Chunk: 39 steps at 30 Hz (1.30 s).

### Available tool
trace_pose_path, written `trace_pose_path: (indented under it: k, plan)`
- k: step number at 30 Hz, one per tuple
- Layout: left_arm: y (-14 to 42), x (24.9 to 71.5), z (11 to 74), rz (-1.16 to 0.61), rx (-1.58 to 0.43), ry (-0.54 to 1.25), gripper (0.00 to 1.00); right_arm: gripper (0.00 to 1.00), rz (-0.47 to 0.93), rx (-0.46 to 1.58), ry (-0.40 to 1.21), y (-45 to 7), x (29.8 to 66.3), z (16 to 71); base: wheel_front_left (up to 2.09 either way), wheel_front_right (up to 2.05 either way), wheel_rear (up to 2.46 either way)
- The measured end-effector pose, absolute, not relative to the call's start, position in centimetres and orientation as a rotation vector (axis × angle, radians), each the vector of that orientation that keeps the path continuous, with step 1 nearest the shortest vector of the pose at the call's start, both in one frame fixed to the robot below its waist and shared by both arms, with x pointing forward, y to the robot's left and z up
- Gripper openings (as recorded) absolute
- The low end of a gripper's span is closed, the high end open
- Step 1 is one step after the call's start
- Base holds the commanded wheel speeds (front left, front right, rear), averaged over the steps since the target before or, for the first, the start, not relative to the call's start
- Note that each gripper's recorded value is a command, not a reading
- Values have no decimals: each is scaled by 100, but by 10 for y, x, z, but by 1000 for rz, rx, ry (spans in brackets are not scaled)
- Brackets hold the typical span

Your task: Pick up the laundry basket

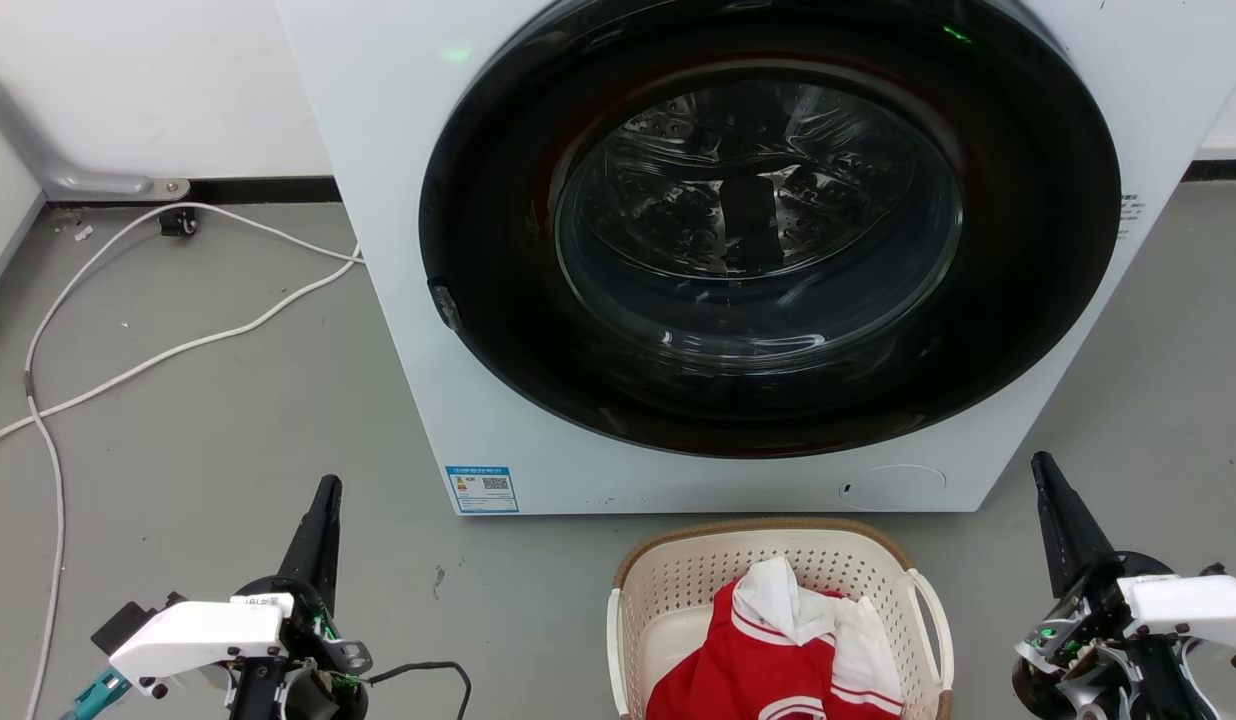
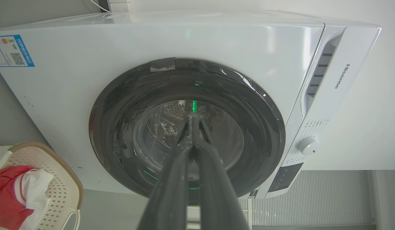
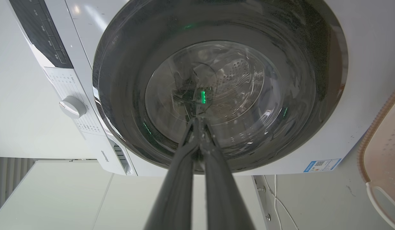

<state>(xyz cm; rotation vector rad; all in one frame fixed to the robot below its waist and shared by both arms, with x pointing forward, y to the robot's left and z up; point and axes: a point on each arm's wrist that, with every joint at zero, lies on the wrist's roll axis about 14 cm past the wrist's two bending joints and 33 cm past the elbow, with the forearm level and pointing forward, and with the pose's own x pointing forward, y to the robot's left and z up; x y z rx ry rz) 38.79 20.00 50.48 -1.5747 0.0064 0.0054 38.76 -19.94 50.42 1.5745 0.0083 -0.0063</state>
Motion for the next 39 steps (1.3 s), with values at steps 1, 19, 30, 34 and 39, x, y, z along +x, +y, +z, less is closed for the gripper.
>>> trace_pose_path:
  k: [1,19,30,34,39]
  plan:
    - [200,388,505,5,-1575,6,0,0,-6,1574,8,-199,388,504,0,0,0]
    - [200,388,505,5,-1575,6,0,0,-6,1574,8,-199,388,504,0,0,0]
    - [200,386,499,19,-1577,21,100,100,-22,1577,22,-199,385,498,0,0,0]
    - [199,377,481,66,-1581,58,100,100,-74,1577,59,-201,375,479,0,0,0]
    - [201,377,485,71,-1539,36,100,100,-78,1519,42,-203,376,482,0,0,0]
